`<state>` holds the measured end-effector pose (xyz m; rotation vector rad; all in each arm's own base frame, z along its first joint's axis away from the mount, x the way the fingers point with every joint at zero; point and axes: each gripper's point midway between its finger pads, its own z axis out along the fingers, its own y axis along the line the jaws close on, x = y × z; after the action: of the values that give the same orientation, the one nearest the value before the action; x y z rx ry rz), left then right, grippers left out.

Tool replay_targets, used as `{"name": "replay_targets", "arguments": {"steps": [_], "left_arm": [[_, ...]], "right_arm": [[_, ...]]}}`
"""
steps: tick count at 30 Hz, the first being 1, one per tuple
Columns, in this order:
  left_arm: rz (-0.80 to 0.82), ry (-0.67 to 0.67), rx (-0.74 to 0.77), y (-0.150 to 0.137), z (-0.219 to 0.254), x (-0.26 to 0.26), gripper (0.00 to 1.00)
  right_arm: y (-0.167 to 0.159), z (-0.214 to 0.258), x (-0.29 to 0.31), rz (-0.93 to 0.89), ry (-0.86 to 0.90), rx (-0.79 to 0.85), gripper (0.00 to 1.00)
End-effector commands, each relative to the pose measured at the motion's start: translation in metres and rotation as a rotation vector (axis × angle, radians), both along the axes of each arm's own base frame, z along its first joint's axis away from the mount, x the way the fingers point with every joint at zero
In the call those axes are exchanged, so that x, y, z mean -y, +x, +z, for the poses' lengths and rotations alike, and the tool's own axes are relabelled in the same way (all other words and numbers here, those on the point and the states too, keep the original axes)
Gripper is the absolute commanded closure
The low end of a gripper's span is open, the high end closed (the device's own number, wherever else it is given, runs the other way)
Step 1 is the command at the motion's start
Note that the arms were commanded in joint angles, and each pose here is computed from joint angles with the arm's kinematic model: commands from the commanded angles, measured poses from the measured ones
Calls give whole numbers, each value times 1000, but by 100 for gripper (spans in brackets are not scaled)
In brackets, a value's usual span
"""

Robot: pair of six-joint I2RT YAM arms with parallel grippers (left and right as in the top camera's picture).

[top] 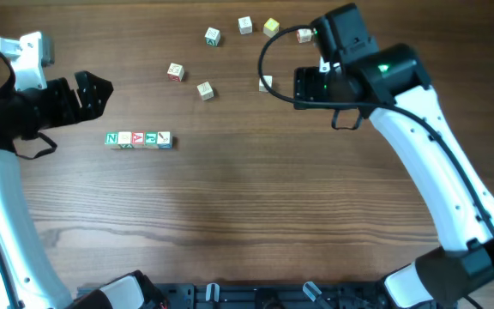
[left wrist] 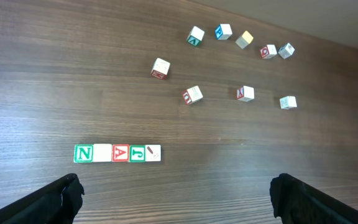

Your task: Form a horizontal line

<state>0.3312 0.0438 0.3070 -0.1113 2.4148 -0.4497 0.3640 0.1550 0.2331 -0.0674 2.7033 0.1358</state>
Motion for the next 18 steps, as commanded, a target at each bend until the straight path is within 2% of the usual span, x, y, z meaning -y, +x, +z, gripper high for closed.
{"name": "replay_targets", "arguments": {"steps": [1, 2, 4, 7, 11, 14, 18], "left_arm": [[-33, 58, 61, -12, 16, 5, 0], [-50, 77, 88, -18, 23, 8, 0], [-90, 93, 143, -30, 37, 18, 0], [-106, 112, 229, -56, 63, 33, 0], [-64, 205, 318, -96, 87, 40, 0], [-21, 269, 376, -129, 100, 45, 0], [-14, 299, 437, -158, 109, 57, 0]], "right_arm": [[-5, -3, -5, 20, 18, -24, 25], [-6, -1, -5, 18, 22, -19, 15], [-9, 6, -3, 18, 26, -3, 1], [-12, 23, 8, -4, 1, 53, 0], [-18, 57, 32, -57, -47, 174, 0], [-27, 91, 54, -115, -82, 294, 0], [-39, 112, 64, -136, -69, 359, 0]]}}
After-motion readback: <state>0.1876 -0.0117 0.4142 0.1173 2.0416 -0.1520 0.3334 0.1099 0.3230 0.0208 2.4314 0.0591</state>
